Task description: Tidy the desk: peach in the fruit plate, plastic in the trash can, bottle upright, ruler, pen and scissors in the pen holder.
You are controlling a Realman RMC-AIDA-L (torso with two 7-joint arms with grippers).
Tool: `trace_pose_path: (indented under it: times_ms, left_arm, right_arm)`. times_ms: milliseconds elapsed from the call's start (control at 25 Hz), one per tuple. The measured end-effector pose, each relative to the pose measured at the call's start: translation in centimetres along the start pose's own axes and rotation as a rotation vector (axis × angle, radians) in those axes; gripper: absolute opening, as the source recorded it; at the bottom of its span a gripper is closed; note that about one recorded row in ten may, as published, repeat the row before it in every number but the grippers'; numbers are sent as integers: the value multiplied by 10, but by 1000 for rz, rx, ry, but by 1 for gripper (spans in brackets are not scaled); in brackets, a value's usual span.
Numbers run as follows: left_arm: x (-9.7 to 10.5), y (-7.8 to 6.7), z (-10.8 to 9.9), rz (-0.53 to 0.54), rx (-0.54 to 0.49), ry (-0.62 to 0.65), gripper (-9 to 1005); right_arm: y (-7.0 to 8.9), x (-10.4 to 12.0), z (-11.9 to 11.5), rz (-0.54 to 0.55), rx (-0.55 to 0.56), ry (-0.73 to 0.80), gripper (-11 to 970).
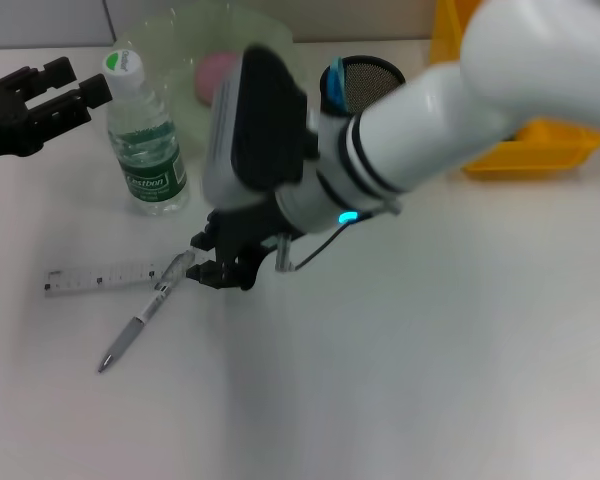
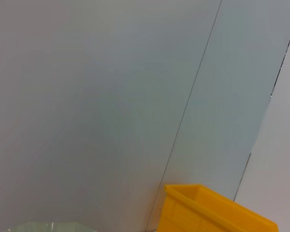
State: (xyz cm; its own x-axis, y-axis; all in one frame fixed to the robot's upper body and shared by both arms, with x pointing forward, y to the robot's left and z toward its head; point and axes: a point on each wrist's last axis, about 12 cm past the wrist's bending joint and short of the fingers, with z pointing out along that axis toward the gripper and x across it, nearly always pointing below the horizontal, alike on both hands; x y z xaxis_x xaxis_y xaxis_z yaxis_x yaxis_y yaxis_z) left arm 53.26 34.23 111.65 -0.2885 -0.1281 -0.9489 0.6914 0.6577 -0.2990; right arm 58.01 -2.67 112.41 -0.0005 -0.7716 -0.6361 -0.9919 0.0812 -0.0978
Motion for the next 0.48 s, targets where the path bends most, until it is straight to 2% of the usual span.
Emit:
trace_pose_path:
  times_ms: [40, 160, 480]
  left_arm:
    - [0, 0, 0, 0, 0, 0, 699]
    - [1, 0, -1, -2, -3, 0, 699]
    - [4, 0, -4, 2, -11, 3, 699]
  right_arm:
    - [-7, -7, -7, 23, -22, 14, 208]
    - [-13, -12, -13, 40, -29, 53, 278]
    - [-16, -13, -9, 33, -29, 124, 426]
